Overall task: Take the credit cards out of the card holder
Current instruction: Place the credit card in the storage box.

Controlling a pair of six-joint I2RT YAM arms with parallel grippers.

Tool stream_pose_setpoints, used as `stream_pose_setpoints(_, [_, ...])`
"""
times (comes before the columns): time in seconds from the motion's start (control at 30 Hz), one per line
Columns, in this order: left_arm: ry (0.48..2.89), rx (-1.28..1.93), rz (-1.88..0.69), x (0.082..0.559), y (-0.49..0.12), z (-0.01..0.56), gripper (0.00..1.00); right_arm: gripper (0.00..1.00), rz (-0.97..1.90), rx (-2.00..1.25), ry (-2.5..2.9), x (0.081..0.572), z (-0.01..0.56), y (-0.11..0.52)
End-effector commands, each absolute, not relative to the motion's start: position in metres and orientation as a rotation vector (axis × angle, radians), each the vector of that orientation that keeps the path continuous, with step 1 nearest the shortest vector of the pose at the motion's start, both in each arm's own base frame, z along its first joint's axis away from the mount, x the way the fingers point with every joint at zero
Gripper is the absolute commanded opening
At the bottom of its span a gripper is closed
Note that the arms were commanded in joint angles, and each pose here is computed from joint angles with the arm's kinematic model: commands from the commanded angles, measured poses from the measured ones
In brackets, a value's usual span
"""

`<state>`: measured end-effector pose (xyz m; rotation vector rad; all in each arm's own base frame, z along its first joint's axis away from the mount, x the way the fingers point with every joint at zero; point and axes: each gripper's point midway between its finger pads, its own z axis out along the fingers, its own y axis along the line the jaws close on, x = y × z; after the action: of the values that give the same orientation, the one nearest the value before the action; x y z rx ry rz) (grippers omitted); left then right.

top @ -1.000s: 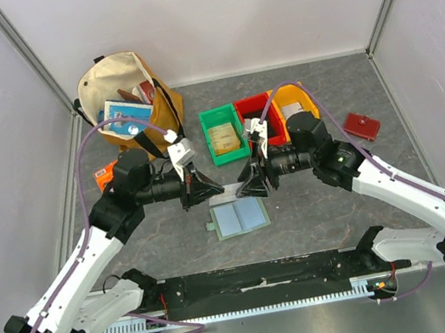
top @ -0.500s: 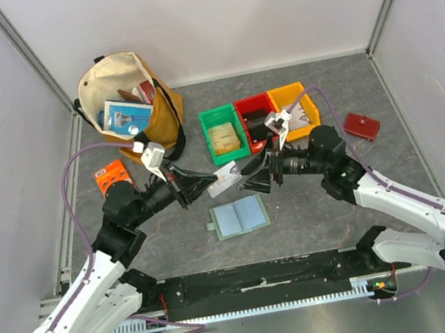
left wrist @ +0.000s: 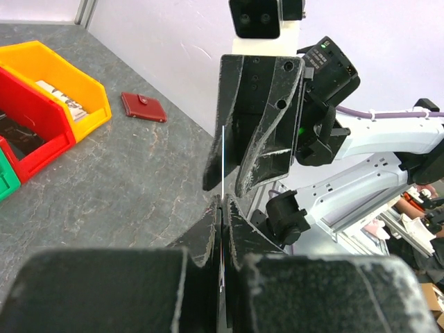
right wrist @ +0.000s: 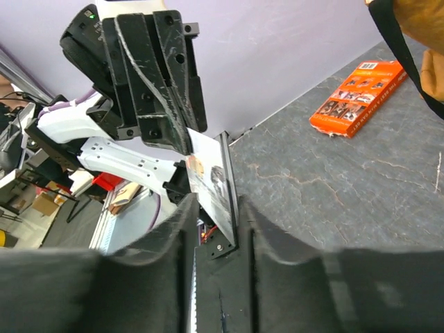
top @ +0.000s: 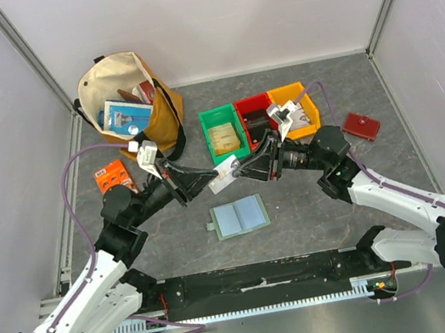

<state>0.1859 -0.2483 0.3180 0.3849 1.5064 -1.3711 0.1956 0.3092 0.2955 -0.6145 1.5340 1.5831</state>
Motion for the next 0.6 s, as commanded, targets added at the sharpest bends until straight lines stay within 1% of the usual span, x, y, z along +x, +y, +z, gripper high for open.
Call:
stream_pose_setpoints(0.0, [1.469, 0.357, -1.398, 0.187, -0.248, 0.327, 0.02, 0.24, 1.611, -0.645, 1.42, 0.19, 0.326, 0.309])
stream_pose_setpoints(0.07, [1.485, 0.344, -1.388, 0.189, -0.247, 0.326, 0.04, 0.06, 1.601, -0.648, 1.431, 0.191, 0.323, 0.309])
stream_pose_setpoints(0.1, [1.493, 0.332, -1.37, 0.191, -0.245, 0.325, 0.08, 0.01, 1.587, -0.649, 1.44, 0.192, 0.321, 0.309])
stream_pose_setpoints(0.17, [1.532, 0.304, -1.312, 0.198, -0.241, 0.32, 0.18, 0.0, 1.547, -0.651, 1.474, 0.197, 0.316, 0.308])
stream_pose_setpoints(0.2, [1.548, 0.291, -1.274, 0.202, -0.238, 0.318, 0.24, 0.0, 1.523, -0.653, 1.494, 0.199, 0.312, 0.307])
stream_pose_setpoints(0.3, [1.613, 0.254, -1.137, 0.214, -0.224, 0.314, 0.49, 0.0, 1.436, -0.644, 1.56, 0.212, 0.304, 0.3])
stream_pose_setpoints(0.4, [1.682, 0.203, -0.956, 0.227, -0.201, 0.309, 0.7, 0.0, 1.327, -0.622, 1.662, 0.229, 0.291, 0.288])
stream_pose_setpoints(0.5, [1.748, 0.158, -0.766, 0.236, -0.173, 0.302, 0.83, 0.0, 1.182, -0.547, 1.767, 0.257, 0.28, 0.269])
stream_pose_setpoints(0.53, [1.77, 0.116, -0.695, 0.24, -0.161, 0.298, 0.91, 0.0, 1.13, -0.501, 1.803, 0.271, 0.277, 0.258])
stream_pose_setpoints(0.57, [1.787, 0.094, -0.628, 0.244, -0.151, 0.294, 0.94, 0.0, 1.077, -0.453, 1.86, 0.282, 0.269, 0.247])
